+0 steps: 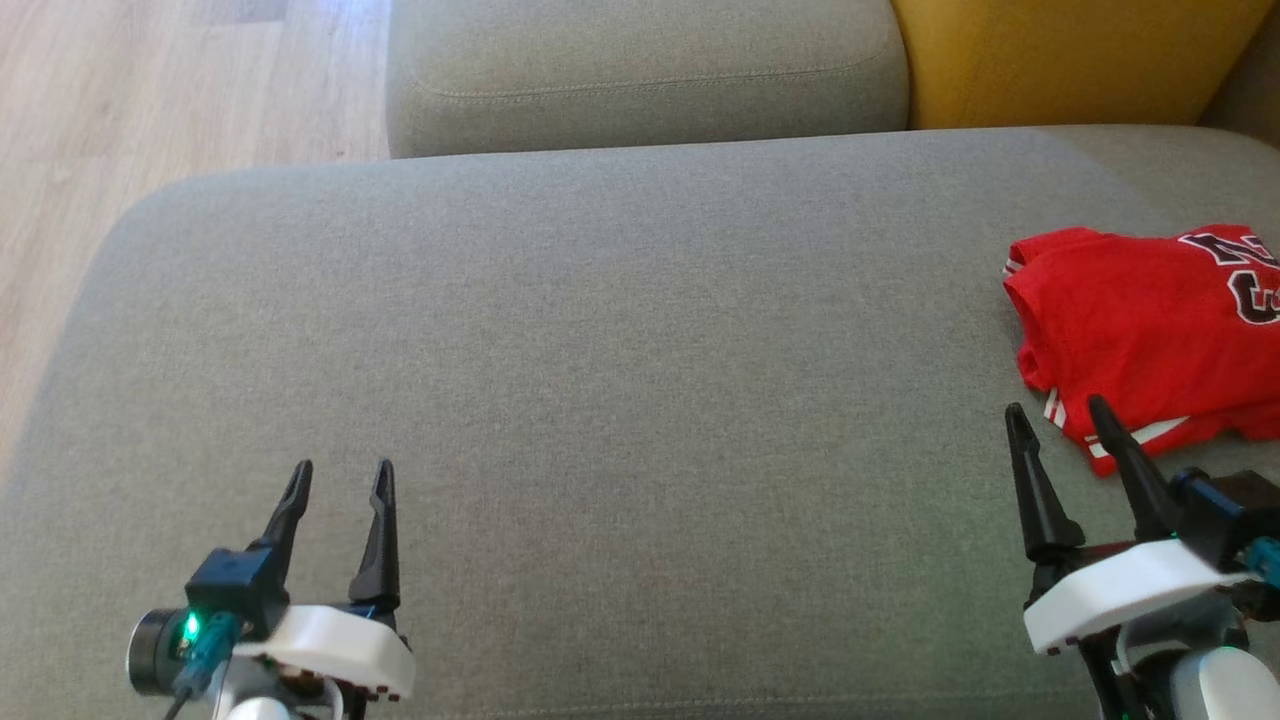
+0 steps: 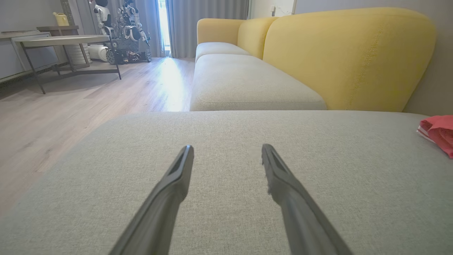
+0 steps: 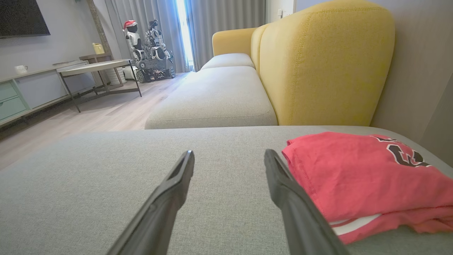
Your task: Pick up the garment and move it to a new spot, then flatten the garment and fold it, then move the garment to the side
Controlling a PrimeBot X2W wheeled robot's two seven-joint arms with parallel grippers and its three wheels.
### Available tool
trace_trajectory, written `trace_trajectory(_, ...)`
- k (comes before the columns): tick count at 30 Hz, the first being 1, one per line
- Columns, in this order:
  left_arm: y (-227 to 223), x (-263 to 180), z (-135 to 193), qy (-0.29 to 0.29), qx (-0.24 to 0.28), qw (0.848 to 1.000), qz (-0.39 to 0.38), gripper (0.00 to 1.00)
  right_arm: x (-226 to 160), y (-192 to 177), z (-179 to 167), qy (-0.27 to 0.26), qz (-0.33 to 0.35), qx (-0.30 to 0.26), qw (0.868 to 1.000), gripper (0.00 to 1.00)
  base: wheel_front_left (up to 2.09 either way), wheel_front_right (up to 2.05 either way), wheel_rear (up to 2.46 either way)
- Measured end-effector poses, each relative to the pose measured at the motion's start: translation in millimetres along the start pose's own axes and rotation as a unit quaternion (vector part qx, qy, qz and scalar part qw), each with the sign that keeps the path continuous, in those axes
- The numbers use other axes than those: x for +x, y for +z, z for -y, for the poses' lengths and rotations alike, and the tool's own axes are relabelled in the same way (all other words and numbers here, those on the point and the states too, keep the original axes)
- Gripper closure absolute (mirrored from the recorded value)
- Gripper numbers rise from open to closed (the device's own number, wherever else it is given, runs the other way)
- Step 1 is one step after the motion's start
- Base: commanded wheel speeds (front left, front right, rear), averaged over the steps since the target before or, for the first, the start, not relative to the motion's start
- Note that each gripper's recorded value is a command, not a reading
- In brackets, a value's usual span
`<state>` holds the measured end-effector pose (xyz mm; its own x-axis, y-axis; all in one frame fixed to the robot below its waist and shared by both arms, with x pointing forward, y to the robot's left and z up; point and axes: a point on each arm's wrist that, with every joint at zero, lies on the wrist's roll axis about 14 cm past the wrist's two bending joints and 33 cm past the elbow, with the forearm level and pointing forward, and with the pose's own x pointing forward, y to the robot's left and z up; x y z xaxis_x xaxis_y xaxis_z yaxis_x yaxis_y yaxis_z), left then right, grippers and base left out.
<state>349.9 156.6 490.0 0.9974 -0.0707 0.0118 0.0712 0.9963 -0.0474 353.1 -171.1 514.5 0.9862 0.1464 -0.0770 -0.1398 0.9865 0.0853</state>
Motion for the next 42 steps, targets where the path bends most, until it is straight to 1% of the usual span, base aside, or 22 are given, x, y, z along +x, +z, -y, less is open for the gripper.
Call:
trace_trajectory(32, -2.5, -0.1, 1.9, -0.004, 0.001, 1.0, -0.004, 0.0, -0.4, -1.1, -0.6, 0.001, -0.002, 0.001, 1.0, 0.0, 0.0, 0.0, 0.0)
trace_trajectory(33, -3.9, -0.4, 1.9, -0.003, 0.001, 1.0, -0.006, 1.0, -0.5, -2.6, -0.9, 0.001, -0.004, 0.001, 1.0, 1.0, 0.0, 0.0, 0.0)
trace_trajectory(36, -25.7, -9.5, 2.7, 0.0, -0.002, 0.999, -0.041, 1.0, -3.8, -23.4, 0.2, -0.002, -0.035, 0.006, 0.999, 1.0, 0.0, 0.0, 0.0)
trace_trajectory(38, -37.3, -17.0, 2.5, 0.005, -0.012, 0.998, -0.062, 1.0, -8.3, -34.4, 0.7, -0.005, -0.051, 0.017, 0.999, 1.0, 0.0, 0.0, 0.0)
trace_trajectory(42, -39.8, -16.9, 1.7, 0.009, -0.035, 0.997, -0.07, 1.0, -9.5, -36.9, -0.1, -0.006, -0.052, 0.042, 0.998, 1.0, 0.0, 0.0, 0.0)
